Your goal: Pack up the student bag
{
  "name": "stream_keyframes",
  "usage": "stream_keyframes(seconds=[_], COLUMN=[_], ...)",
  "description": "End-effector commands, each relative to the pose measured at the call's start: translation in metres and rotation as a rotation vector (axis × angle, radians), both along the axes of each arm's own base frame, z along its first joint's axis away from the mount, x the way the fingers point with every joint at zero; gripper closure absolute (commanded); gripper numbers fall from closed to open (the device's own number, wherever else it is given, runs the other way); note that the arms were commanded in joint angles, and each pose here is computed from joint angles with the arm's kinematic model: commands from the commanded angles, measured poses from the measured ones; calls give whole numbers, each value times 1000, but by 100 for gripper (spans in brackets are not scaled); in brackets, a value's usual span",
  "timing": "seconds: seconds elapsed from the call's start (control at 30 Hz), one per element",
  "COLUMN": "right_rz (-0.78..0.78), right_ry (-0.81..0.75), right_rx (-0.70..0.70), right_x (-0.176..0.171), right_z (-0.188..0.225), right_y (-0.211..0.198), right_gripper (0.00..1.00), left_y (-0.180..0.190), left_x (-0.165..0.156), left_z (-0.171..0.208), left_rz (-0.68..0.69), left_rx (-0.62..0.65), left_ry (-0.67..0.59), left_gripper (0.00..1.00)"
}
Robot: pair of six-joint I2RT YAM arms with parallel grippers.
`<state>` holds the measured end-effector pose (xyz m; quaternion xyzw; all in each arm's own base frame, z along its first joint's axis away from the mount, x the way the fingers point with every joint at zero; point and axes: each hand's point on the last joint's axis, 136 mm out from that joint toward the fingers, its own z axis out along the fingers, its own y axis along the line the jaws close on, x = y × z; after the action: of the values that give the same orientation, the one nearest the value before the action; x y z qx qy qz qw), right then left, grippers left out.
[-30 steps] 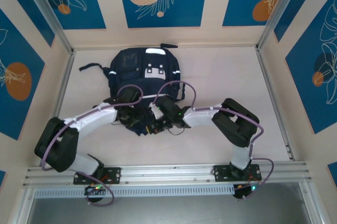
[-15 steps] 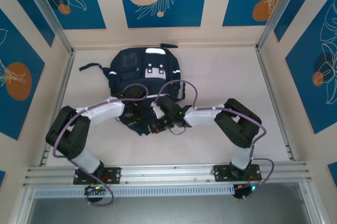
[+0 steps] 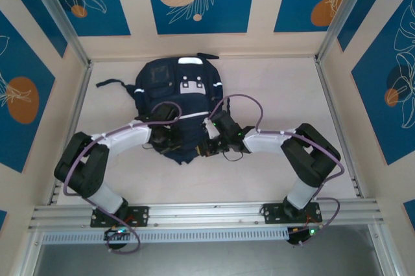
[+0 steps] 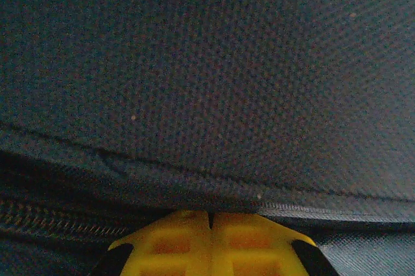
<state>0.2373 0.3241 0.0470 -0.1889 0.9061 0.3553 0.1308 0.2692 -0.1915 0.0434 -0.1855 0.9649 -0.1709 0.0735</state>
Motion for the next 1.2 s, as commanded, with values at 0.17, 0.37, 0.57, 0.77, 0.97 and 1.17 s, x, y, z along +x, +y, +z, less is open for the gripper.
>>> stream_keyframes(seconds=[0.17, 0.37, 0.57, 0.77, 0.97, 1.17], right_rz=[-61, -102, -81, -35, 21, 35], right_ry=[133, 134, 125, 110, 70, 45], right_rx=[-21, 53, 100, 120, 129, 44], right_x=[-6, 4, 1, -14, -30, -41], right_z=[-30, -22, -13, -5, 2, -10], right_y=[-3, 16, 46, 76, 95, 73], right_gripper=[100, 100, 100, 100, 100, 100], left_y=[42, 59, 55, 44, 57, 69], left_x=[-5, -23, -33, -41, -35, -26], left_z=[31, 60, 52, 27, 14, -8], left_rz=[1, 36, 83, 120, 193, 204], left_rx=[91, 69, -32, -78, -5, 96], left_ry=[-84, -139, -126, -35, -31, -11], left_gripper=[35, 22, 21, 21, 25, 50])
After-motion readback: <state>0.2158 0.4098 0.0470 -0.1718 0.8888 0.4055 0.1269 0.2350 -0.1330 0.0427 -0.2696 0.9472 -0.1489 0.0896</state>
